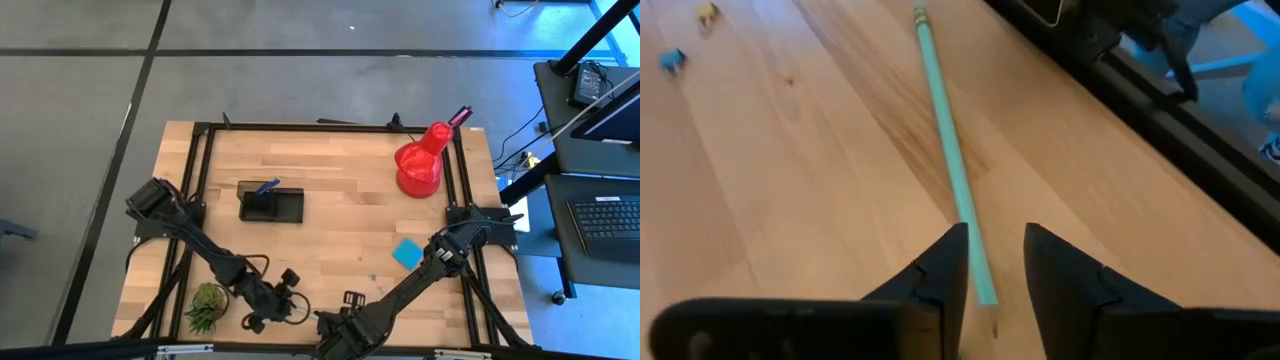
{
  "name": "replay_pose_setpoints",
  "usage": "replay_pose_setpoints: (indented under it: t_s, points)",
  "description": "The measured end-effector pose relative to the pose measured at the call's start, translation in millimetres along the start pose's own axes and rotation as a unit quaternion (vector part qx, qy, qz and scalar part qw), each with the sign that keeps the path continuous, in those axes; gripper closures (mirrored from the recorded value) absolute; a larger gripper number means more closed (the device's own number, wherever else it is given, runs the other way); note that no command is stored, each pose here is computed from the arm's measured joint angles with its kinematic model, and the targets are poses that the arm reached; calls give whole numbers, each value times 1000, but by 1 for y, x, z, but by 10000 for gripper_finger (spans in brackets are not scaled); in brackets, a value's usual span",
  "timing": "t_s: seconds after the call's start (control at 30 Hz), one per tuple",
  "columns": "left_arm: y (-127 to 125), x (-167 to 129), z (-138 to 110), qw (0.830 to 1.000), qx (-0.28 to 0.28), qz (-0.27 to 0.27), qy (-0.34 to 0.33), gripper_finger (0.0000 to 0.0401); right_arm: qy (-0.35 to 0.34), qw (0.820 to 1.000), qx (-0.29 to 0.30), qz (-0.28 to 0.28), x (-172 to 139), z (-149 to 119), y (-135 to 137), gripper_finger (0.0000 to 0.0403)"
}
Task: Pick and place office supplies into organizer
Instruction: Put the blue pencil into the black desk organizer
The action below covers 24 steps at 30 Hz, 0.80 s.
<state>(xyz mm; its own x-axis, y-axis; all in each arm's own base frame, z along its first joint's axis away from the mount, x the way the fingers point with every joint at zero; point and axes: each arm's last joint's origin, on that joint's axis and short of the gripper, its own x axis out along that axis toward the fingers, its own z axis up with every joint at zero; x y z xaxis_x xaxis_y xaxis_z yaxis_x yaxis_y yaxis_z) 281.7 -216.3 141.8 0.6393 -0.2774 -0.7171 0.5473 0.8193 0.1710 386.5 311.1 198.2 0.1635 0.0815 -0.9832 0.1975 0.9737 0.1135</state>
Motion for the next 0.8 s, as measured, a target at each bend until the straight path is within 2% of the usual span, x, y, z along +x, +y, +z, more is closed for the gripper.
replay_pose_setpoints:
  t_s: [0.27, 0.37, 0.53, 0.8]
  points:
    - [7, 3, -2, 1000, -12, -19, 4, 386, -4, 1000, 0, 5, 0, 1, 1, 242]
    - [9, 5, -3, 999, -15, -40, 6, 398, -5, 1000, 0, 6, 0, 1, 1, 242]
    - [7, 12, -9, 998, -22, -59, 21, 374, -4, 1000, 0, 5, 0, 1, 1, 242]
    - [8, 13, -9, 999, -28, -35, 20, 312, -4, 1000, -2, 5, 0, 1, 1, 242]
